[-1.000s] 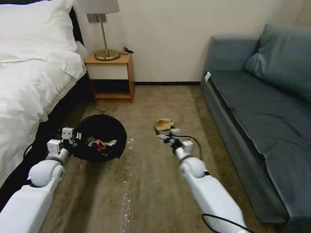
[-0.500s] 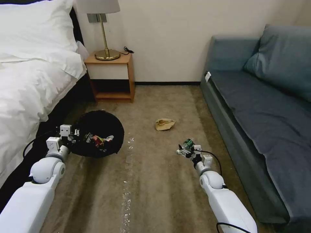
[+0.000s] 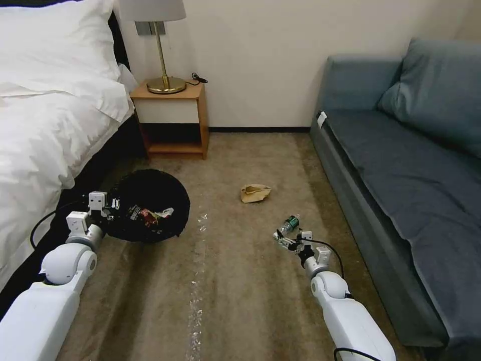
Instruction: Pick up the trash bin, then pick up the garbage on the floor and place it into the trash bin.
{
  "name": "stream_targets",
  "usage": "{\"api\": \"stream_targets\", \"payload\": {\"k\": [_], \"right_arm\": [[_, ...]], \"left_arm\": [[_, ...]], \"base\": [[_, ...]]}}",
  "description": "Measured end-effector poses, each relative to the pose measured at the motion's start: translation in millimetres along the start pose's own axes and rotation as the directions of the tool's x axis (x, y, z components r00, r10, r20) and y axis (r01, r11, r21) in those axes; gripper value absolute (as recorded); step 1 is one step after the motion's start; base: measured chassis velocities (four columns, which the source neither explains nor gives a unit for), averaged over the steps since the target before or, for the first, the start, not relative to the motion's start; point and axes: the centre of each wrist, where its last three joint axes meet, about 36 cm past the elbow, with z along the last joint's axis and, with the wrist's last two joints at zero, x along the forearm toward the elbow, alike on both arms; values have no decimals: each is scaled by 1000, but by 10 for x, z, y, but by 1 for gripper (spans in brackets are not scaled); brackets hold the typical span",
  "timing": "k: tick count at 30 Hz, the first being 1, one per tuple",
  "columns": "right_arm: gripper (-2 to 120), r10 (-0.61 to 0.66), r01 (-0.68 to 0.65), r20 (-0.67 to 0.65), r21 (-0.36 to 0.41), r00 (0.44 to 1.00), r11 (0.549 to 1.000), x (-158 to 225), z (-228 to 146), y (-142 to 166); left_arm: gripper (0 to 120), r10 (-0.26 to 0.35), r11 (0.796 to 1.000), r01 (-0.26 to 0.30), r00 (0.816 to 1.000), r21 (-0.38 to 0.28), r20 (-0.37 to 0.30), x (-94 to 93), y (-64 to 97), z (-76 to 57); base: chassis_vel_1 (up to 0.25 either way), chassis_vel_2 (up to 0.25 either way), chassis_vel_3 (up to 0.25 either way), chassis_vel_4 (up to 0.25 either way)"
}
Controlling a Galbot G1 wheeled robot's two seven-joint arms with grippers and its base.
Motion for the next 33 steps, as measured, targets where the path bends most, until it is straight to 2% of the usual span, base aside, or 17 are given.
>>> {"api": "stream_targets", "payload": {"k": [10, 33], "right_arm": [[100, -7, 7, -1, 1, 1000, 1000, -30, 21, 40], [100, -11, 11, -6, 17, 1000, 1000, -56, 62, 48]], "left_arm": [[4, -2, 1000, 2, 1000, -1, 0, -4, 36, 4], [4, 7, 1000, -7, 1000, 5, -1, -8, 11, 41]], "base": [[-120, 119, 119, -124], [-89, 94, 89, -92]]}}
